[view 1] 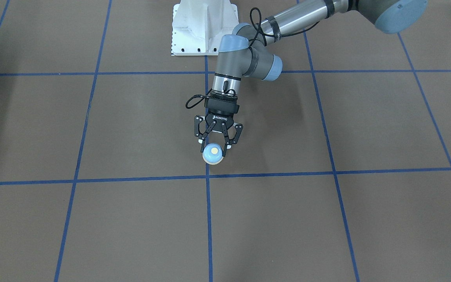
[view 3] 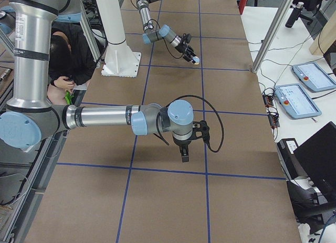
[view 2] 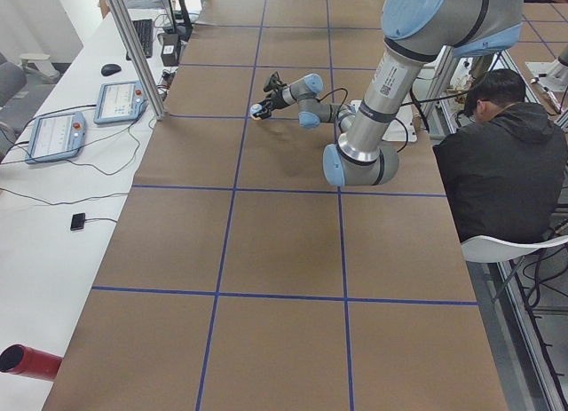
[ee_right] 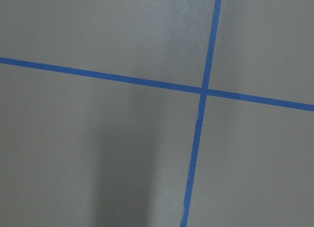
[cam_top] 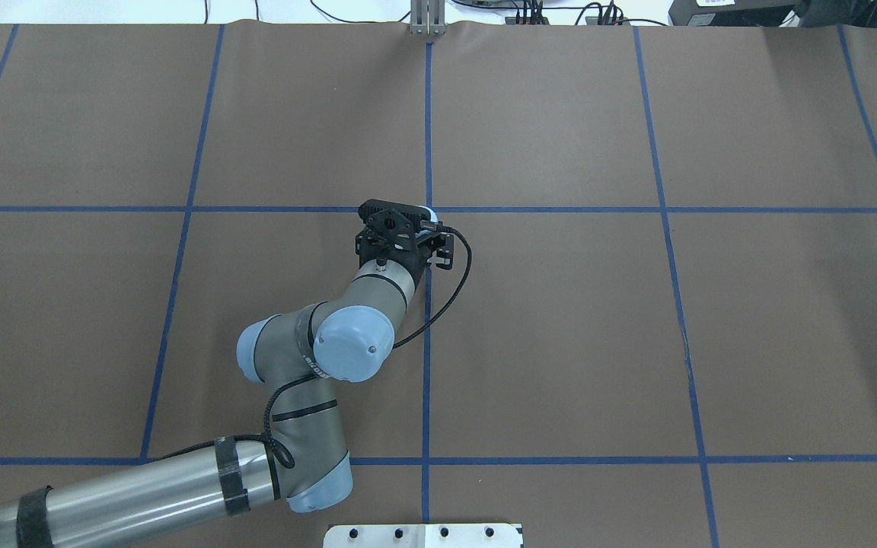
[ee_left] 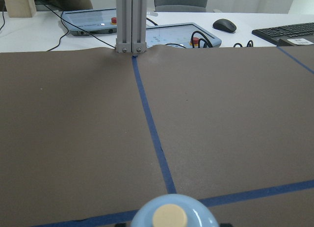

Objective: Place and press bell with both arms
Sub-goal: 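Lower the bell onto the grid centre and open the left gripper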

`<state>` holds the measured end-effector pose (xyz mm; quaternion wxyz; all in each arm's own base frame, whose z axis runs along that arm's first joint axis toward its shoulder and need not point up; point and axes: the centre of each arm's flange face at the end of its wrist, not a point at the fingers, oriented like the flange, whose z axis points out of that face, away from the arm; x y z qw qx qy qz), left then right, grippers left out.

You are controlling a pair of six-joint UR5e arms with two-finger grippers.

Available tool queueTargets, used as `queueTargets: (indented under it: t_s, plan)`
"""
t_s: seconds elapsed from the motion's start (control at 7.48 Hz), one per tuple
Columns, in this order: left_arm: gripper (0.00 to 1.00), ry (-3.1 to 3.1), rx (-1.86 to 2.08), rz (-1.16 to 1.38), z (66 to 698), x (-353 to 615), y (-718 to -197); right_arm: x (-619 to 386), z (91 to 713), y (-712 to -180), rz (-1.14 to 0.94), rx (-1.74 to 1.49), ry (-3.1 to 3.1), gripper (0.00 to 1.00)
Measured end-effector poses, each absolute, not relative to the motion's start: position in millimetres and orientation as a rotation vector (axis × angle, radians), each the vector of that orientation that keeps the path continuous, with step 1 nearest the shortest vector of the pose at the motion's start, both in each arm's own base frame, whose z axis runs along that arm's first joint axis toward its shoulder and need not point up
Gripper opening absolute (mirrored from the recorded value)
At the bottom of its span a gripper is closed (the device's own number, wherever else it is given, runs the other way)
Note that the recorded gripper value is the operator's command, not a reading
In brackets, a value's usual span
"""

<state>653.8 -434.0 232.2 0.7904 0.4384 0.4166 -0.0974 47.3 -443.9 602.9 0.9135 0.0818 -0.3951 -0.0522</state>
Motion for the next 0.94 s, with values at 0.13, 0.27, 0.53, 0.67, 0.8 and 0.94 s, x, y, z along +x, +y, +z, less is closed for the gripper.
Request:
queueTargets:
  t_s: [0.13, 0.27, 0.53, 0.67, 0.8, 0.94]
  plan:
    - [0.00, 0.894, 0.943, -0.208, 232, 667, -439, 47, 602, -444, -0.108, 0.171, -0.816, 1.00]
    - [0.00, 0.888, 0.941, -0.206, 231, 676, -443, 47, 602, -444, -0.109, 0.173, -0.817, 1.00]
    - [0.69, 0.882, 0.939, -0.204, 230, 682, -445, 47, 601, -445, -0.110, 0.175, -0.819, 1.00]
    - [1.00, 0.888, 0.939, -0.205, 225, 683, -446, 47, 600, -445, -0.111, 0.177, -0.819, 1.00]
    - [1.00, 0.896, 0.941, -0.208, 218, 684, -447, 47, 599, -446, -0.112, 0.179, -0.819, 1.00]
    - [1.00, 0.903, 0.943, -0.211, 212, 684, -448, 47, 598, -447, -0.113, 0.180, -0.820, 1.00]
